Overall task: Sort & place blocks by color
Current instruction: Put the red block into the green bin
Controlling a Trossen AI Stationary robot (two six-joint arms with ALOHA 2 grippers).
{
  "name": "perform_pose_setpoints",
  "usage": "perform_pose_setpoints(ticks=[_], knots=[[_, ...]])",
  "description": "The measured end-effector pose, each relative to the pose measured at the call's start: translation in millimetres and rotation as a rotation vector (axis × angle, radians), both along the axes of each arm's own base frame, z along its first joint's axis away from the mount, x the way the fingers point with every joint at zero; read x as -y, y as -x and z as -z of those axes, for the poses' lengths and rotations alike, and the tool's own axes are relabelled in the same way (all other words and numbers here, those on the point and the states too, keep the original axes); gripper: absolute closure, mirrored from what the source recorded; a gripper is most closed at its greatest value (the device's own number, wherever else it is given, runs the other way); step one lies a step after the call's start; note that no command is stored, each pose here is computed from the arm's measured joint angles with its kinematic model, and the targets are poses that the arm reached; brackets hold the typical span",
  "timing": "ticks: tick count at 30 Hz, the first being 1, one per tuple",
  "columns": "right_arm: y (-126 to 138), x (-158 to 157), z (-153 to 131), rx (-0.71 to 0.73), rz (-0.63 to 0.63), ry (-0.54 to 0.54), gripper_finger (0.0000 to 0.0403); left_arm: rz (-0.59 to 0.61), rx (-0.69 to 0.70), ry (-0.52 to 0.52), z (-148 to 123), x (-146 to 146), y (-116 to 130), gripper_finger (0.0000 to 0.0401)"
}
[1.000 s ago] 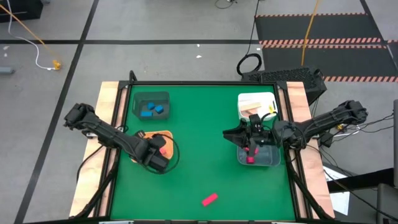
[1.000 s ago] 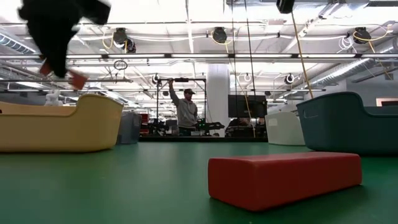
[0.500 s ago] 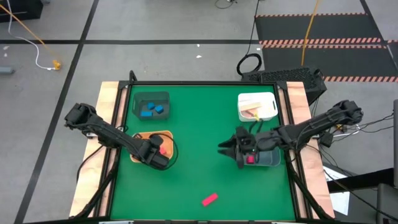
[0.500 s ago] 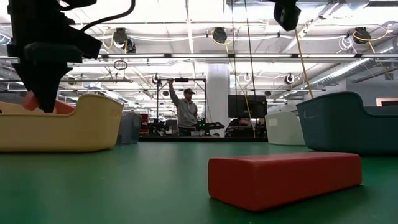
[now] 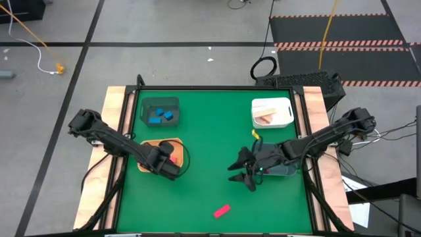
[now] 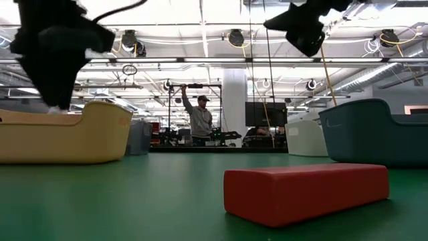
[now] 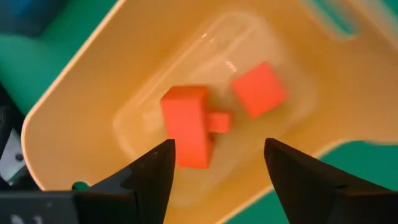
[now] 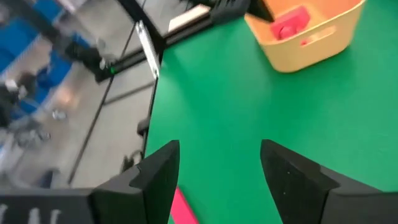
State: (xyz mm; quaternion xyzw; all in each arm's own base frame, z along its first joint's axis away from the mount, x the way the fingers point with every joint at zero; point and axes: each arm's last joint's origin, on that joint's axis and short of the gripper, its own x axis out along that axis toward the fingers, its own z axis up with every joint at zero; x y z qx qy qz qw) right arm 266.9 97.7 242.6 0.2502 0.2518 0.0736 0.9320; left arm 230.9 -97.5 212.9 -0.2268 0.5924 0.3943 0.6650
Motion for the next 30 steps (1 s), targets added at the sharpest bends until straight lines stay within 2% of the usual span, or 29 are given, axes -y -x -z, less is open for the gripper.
perform_pose_setpoints(ticks=[11,20,25,30], knots=[[-21,-22,28,0.010,-0.179,0.211,0.0187,0.069,0.247,-0.025,-60,13,-26,0.0192],[-42,-53,49,0.014,-0.341,0.396,0.0187,0.123,0.460,-0.080,-107,32,-31,0.0203],[-41,-67,68,-0.008,-0.421,0.461,0.0187,0.146,0.512,-0.090,-119,38,-30,0.0203],[-40,-90,81,0.053,-0.465,0.446,0.0187,0.160,0.520,-0.100,-120,41,-28,0.0203]])
